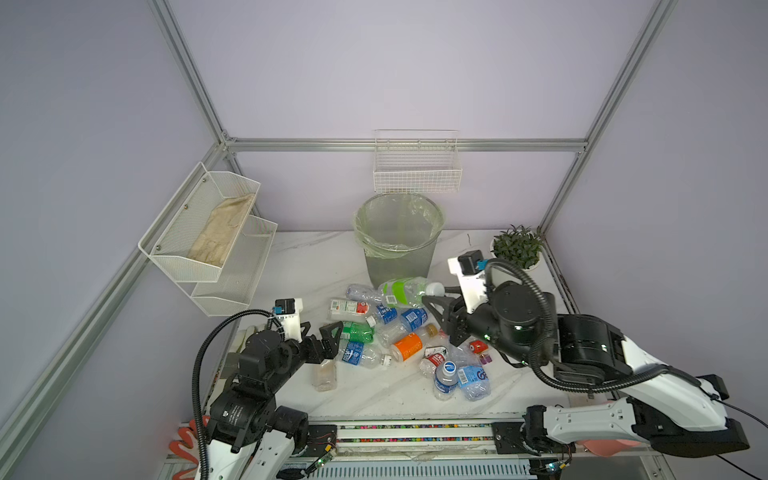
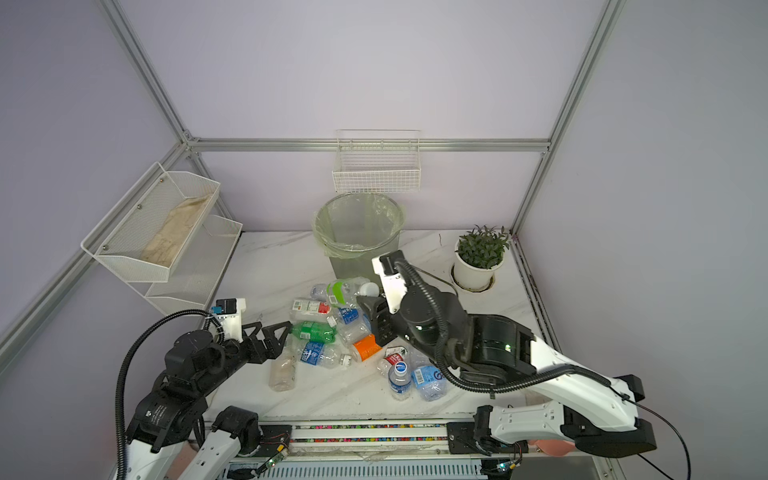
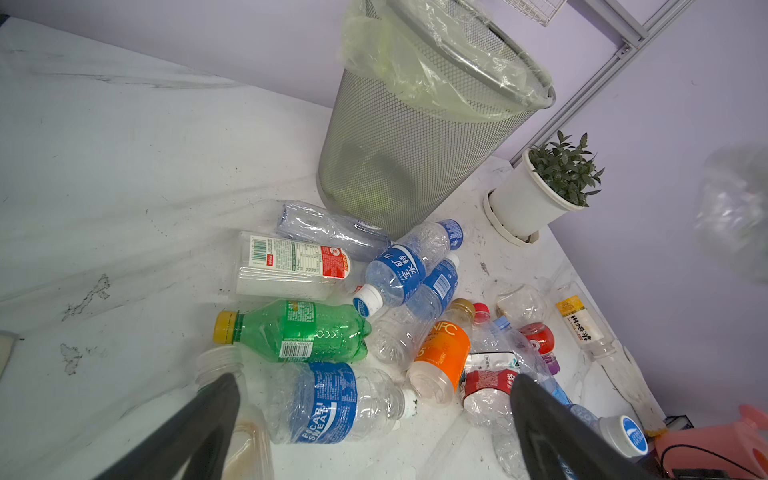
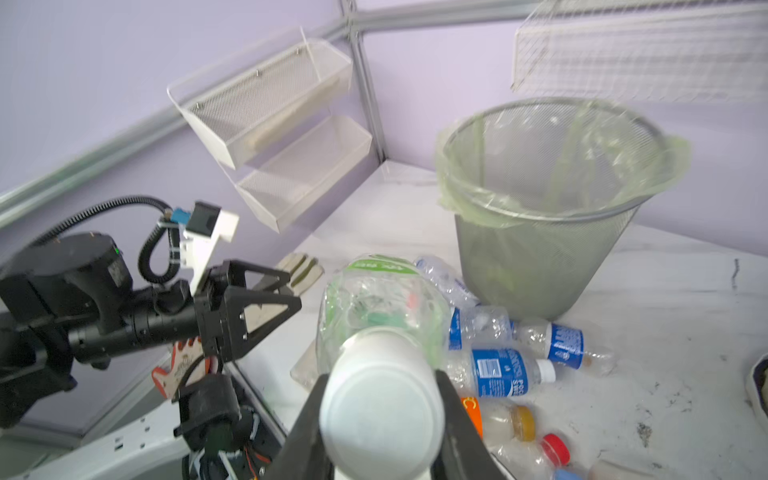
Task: Throw the plastic bottles in the bin
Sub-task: 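Lift the green-labelled bottle and carry it over the wastebasket, then open the right gripper to drop the bottle into the wastebasket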
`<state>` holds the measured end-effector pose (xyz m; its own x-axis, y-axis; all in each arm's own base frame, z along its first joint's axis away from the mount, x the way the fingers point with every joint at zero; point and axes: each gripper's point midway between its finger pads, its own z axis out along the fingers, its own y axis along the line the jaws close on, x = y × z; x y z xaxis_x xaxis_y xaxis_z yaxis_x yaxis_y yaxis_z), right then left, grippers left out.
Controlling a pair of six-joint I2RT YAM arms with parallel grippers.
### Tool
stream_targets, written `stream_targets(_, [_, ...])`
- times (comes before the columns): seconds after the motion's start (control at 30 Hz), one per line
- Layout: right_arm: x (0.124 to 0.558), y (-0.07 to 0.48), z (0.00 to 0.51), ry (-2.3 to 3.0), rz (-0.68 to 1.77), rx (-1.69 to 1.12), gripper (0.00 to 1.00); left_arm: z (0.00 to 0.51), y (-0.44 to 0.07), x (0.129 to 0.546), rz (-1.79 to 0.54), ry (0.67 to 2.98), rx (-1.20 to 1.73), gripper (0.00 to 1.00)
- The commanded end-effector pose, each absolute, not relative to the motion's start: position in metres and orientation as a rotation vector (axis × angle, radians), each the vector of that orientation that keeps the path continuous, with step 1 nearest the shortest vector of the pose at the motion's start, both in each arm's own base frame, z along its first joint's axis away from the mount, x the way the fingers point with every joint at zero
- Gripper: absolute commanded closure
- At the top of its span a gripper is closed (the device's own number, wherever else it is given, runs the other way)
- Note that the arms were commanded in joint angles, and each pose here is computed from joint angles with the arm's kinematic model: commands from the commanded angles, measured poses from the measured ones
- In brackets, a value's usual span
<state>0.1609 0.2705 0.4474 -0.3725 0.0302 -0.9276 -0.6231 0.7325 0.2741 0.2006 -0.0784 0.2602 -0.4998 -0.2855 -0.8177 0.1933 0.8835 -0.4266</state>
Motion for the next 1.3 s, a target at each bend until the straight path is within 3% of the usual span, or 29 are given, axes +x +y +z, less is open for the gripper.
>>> stream_targets(0.0, [0.168, 0.239, 0.478, 1.736, 0.733, -0.322, 1.00, 0.249, -0.079, 0.201, -0.580, 2.029, -0.079, 0.00])
stream_targets(0.2, [0.172, 0.210, 0.499, 1.668, 0.728, -0.213, 1.00, 0.249, -0.079, 0.202, -0.579, 2.031, -0.079, 0.00])
stream_targets(0.93, [0.207, 0.234, 0.535, 1.592, 0.427, -0.177, 0.99, 0.250, -0.078, 0.201, -0.576, 2.028, -0.079, 0.00])
stream_targets(1.03, [0.245, 0.253, 0.534, 1.605, 0.377, -0.221, 0.98, 0.250, -0.079, 0.201, -0.579, 2.029, -0.076, 0.00])
stream_targets(1.17, [0.341, 0.265, 0.495, 1.706, 0.368, -0.268, 0.98, 0.251, -0.078, 0.200, -0.575, 2.022, -0.079, 0.00])
stream_targets(1.23, [0.378, 0.278, 0.458, 1.802, 0.333, -0.295, 0.92, 0.252, -0.078, 0.200, -0.574, 2.017, -0.079, 0.00])
stream_targets(1.27, [0.394, 0.283, 0.438, 1.849, 0.327, -0.302, 0.75, 0.252, -0.078, 0.199, -0.577, 2.012, -0.078, 0.00])
